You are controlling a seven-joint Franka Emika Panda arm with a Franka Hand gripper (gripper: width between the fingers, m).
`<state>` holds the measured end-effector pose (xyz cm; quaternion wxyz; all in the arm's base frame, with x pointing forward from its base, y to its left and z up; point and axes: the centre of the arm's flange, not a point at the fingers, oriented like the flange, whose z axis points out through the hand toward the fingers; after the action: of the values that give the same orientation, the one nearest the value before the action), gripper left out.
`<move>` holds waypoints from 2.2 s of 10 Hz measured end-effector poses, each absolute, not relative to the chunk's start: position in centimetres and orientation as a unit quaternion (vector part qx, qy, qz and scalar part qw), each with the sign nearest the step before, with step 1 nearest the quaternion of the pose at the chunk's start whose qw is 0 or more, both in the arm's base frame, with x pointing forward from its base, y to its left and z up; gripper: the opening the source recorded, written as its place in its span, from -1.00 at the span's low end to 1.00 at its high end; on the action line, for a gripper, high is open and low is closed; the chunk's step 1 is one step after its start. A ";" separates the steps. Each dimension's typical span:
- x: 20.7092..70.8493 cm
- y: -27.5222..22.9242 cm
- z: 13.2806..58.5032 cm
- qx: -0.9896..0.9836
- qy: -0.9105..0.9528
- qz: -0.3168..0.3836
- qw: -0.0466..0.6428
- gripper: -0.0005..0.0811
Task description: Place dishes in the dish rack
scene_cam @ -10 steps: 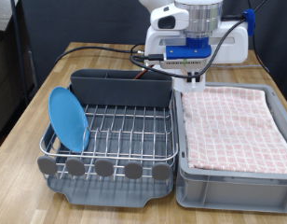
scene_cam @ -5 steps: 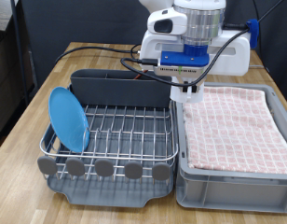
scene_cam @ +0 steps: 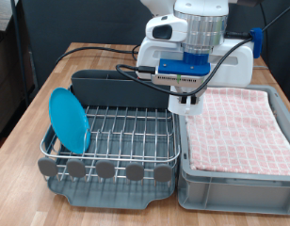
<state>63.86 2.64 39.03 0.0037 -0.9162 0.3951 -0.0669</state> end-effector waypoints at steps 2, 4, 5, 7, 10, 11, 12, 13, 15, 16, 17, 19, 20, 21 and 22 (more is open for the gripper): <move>65.1 2.1 38.7 -0.920 0.386 -0.069 0.009 -0.81; 66.4 1.7 38.1 -0.923 0.378 -0.070 0.012 -0.81; 67.0 1.5 37.8 -0.924 0.377 -0.070 0.013 -0.81; 68.0 1.3 37.0 -0.925 0.374 -0.070 0.014 -0.81; 69.1 1.1 35.7 -0.926 0.371 -0.072 0.018 -0.81; 69.4 1.0 35.2 -0.926 0.370 -0.071 0.020 -0.81; 69.7 0.9 34.8 -0.926 0.369 -0.072 0.022 -0.81; 69.9 0.8 34.4 -0.927 0.367 -0.073 0.022 -0.81; 70.5 0.6 33.7 -0.928 0.364 -0.073 0.024 -0.81; 70.7 0.5 33.4 -0.928 0.363 -0.074 0.025 -0.81; 70.9 0.4 33.0 -0.929 0.361 -0.077 0.026 -0.81; 71.1 0.2 32.0 -0.930 0.359 -0.079 0.030 -0.81; 71.2 0.0 31.4 -0.930 0.358 -0.076 0.031 -0.81; 71.2 -0.1 30.9 -0.930 0.358 -0.074 0.030 -0.81; 71.2 -0.2 30.3 -0.931 0.357 -0.072 0.028 -0.81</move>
<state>71.22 -0.21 30.34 0.0279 -0.9309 0.3571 -0.0718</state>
